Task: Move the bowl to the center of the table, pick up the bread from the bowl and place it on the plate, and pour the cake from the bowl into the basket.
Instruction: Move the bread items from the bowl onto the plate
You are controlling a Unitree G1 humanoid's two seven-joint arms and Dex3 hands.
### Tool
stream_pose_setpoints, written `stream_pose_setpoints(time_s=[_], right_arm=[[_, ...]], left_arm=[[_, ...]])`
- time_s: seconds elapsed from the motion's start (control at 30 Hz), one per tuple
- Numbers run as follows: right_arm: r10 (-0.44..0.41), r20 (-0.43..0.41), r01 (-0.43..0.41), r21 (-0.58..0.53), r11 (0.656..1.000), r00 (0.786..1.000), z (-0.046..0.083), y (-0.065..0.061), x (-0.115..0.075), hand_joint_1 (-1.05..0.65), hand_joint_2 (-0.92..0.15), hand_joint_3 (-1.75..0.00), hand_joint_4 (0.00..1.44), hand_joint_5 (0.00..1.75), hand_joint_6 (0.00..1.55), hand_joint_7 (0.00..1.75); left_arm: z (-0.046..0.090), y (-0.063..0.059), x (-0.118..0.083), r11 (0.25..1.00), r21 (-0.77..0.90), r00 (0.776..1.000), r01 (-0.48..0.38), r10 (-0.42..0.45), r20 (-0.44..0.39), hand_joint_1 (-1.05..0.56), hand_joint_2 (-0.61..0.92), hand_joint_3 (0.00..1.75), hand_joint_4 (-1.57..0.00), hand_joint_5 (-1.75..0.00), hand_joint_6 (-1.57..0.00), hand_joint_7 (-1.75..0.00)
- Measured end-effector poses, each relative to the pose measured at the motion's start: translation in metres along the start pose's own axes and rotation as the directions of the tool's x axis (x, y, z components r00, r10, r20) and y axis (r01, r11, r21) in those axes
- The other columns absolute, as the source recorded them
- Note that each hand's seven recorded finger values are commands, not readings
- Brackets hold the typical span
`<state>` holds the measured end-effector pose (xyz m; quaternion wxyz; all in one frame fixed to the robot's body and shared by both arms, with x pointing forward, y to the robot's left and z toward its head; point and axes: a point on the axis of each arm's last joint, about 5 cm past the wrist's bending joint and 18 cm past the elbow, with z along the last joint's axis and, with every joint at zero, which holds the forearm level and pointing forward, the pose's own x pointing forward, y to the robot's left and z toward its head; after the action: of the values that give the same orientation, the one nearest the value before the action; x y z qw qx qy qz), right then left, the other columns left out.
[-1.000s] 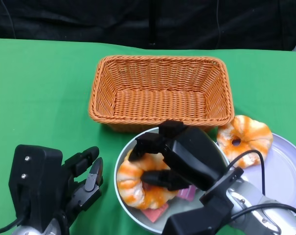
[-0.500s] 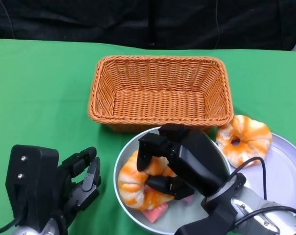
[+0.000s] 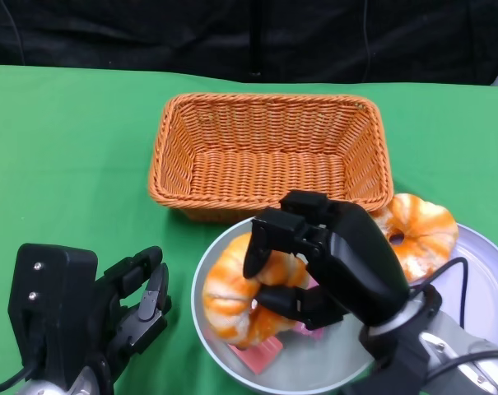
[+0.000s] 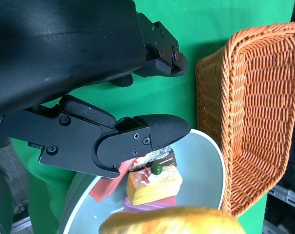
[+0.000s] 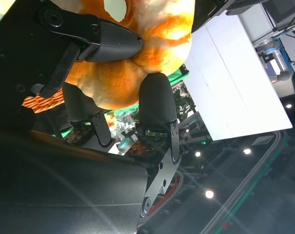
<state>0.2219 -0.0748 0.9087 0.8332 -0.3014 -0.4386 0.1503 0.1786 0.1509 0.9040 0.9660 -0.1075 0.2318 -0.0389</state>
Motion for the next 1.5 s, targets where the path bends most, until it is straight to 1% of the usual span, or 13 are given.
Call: stream_pose_setpoints(time_s=[0.13, 0.27, 0.33, 0.5, 0.7, 0.8, 0.9, 0.93, 1.1, 1.23, 1.33, 1.4, 1.5], right_arm=[[-0.025, -0.021, 0.025, 0.023, 0.999, 0.999, 0.003, -0.013, -0.004, -0.26, -0.25, -1.59, 1.04, 1.75, 0.80, 1.75], [-0.060, -0.039, 0.061, 0.034, 0.998, 0.997, 0.005, -0.029, -0.006, -0.26, -0.18, -1.72, 1.03, 1.75, 0.79, 1.75], [-0.078, -0.044, 0.079, 0.028, 0.996, 0.996, 0.005, -0.037, -0.007, -0.25, -0.17, -1.74, 1.03, 1.75, 0.78, 1.74], [-0.105, -0.071, 0.107, 0.019, 0.994, 0.992, 0.003, -0.049, -0.014, -0.20, -0.14, -1.75, 1.02, 1.75, 0.78, 1.74], [-0.169, -0.105, 0.167, -0.023, 0.986, 0.980, -0.001, -0.070, -0.022, -0.17, -0.15, -1.75, 1.00, 1.75, 0.79, 1.67], [-0.176, -0.139, 0.169, -0.063, 0.984, 0.974, -0.005, -0.083, -0.030, -0.17, -0.14, -1.75, 1.00, 1.75, 0.80, 1.65], [-0.174, -0.161, 0.164, -0.076, 0.984, 0.972, -0.007, -0.087, -0.034, -0.14, -0.14, -1.75, 1.02, 1.75, 0.81, 1.66], [-0.174, -0.168, 0.162, -0.081, 0.983, 0.970, -0.007, -0.088, -0.035, -0.14, -0.12, -1.74, 1.01, 1.75, 0.82, 1.61], [-0.201, -0.307, 0.147, -0.193, 0.970, 0.930, -0.014, -0.111, -0.055, -0.18, -0.15, -1.68, 0.98, 1.75, 0.83, 1.54], [-0.170, -0.367, 0.078, -0.254, 0.964, 0.915, -0.017, -0.112, -0.063, -0.20, -0.17, -1.64, 0.99, 1.75, 0.82, 1.60], [-0.154, -0.428, 0.025, -0.291, 0.956, 0.891, -0.021, -0.110, -0.069, -0.21, -0.18, -1.63, 0.99, 1.75, 0.82, 1.62], [-0.154, -0.453, 0.006, -0.312, 0.950, 0.878, -0.023, -0.109, -0.073, -0.23, -0.22, -1.59, 1.00, 1.75, 0.81, 1.66], [-0.153, -0.467, -0.015, -0.337, 0.942, 0.871, -0.025, -0.109, -0.076, -0.24, -0.25, -1.56, 1.01, 1.75, 0.79, 1.69]], left_arm=[[0.000, 0.001, 0.000, 1.000, 0.000, 1.000, -0.001, 0.001, 0.001, -0.64, 0.92, 0.70, 0.00, -0.78, -0.32, -0.01], [0.000, 0.002, 0.000, 1.000, 0.003, 1.000, 0.001, -0.001, -0.001, -0.65, 0.92, 0.70, 0.00, -0.78, -0.32, -0.01], [0.001, 0.002, 0.000, 1.000, 0.005, 1.000, 0.007, -0.007, 0.000, -0.65, 0.92, 0.70, 0.00, -0.78, -0.32, -0.01], [0.001, 0.003, 0.001, 1.000, 0.009, 1.000, 0.013, -0.013, 0.003, -0.64, 0.92, 0.70, 0.00, -0.76, -0.32, -0.01], [0.002, 0.004, 0.001, 1.000, 0.009, 1.000, 0.014, -0.014, 0.003, -0.64, 0.92, 0.70, 0.00, -0.75, -0.32, -0.01], [0.002, 0.004, 0.001, 1.000, 0.012, 1.000, 0.014, -0.014, 0.003, -0.64, 0.92, 0.70, 0.00, -0.75, -0.32, -0.01], [0.002, 0.005, 0.001, 1.000, 0.014, 1.000, 0.014, -0.014, 0.002, -0.64, 0.92, 0.71, 0.00, -0.76, -0.32, -0.01], [0.002, 0.004, 0.001, 1.000, 0.013, 1.000, 0.017, -0.017, 0.003, -0.64, 0.92, 0.70, 0.00, -0.78, -0.32, -0.01], [0.002, 0.006, 0.001, 1.000, 0.006, 1.000, 0.017, -0.017, 0.003, -0.64, 0.92, 0.70, 0.00, -0.75, -0.32, -0.01], [0.002, 0.004, 0.001, 1.000, 0.003, 1.000, 0.027, -0.027, 0.000, -0.64, 0.92, 0.70, 0.00, -0.75, -0.33, -0.01], [0.002, 0.004, 0.001, 1.000, 0.004, 1.000, 0.029, -0.029, 0.000, -0.63, 0.92, 0.70, 0.00, -0.75, -0.33, -0.01], [0.002, 0.005, 0.001, 1.000, 0.002, 1.000, 0.028, -0.028, 0.000, -0.63, 0.92, 0.70, 0.00, -0.76, -0.33, -0.01], [0.002, 0.005, 0.001, 1.000, 0.001, 1.000, 0.028, -0.028, -0.001, -0.63, 0.92, 0.70, 0.00, -0.77, -0.32, -0.01]])
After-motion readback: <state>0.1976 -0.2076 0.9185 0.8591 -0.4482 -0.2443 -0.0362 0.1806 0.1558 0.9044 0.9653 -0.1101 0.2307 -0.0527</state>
